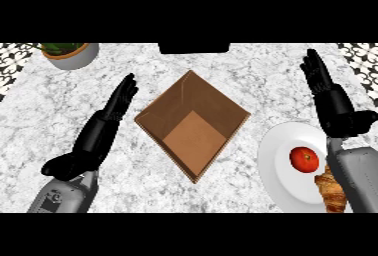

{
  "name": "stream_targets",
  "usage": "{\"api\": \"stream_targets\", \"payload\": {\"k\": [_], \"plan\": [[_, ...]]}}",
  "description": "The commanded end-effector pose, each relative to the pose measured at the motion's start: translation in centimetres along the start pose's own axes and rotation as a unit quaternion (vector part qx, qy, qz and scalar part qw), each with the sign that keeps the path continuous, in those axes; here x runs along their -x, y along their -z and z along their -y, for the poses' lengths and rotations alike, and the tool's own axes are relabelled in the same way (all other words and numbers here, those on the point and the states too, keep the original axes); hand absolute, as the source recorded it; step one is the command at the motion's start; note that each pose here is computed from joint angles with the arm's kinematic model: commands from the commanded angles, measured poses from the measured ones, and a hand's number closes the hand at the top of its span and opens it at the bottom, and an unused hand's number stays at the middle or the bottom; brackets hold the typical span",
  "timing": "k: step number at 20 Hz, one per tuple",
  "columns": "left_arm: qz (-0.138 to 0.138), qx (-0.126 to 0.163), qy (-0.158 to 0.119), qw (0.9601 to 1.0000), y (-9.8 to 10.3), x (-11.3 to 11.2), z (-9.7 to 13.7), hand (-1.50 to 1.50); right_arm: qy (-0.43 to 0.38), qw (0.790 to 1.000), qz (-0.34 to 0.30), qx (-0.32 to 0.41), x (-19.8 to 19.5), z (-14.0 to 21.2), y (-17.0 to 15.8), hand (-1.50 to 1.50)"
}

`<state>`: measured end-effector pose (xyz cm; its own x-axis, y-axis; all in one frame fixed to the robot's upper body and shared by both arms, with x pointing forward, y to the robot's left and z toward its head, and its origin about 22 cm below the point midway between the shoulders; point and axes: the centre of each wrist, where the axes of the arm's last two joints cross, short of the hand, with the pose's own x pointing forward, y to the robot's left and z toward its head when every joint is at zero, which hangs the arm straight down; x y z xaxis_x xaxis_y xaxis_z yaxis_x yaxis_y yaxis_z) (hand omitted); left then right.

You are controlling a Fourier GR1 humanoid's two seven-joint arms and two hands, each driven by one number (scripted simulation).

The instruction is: Pick the tomato from the plate and place it in the cardboard box

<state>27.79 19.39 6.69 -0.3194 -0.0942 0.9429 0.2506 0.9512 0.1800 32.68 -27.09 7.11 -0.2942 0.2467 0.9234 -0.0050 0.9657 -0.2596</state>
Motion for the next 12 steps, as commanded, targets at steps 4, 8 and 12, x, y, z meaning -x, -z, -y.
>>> {"api": "stream_targets", "payload": {"k": [4, 8, 12], "plan": [[-0.127, -0.110, 0.089, 0.9817, -2.5, 3.1, -4.0, 0.00, 0.055, 0.994, 0.055, 0.077, -1.8, 3.1, 0.5, -1.50], [-0.213, -0.148, 0.113, 0.9591, -6.7, 5.2, -7.4, 0.00, -0.228, 0.956, -0.066, 0.171, 2.6, 9.2, -3.8, 1.50], [-0.224, -0.156, 0.106, 0.9561, -7.8, 5.5, -7.6, 0.00, -0.039, 0.946, -0.054, 0.317, 6.0, 3.5, -6.6, -1.50]]}}
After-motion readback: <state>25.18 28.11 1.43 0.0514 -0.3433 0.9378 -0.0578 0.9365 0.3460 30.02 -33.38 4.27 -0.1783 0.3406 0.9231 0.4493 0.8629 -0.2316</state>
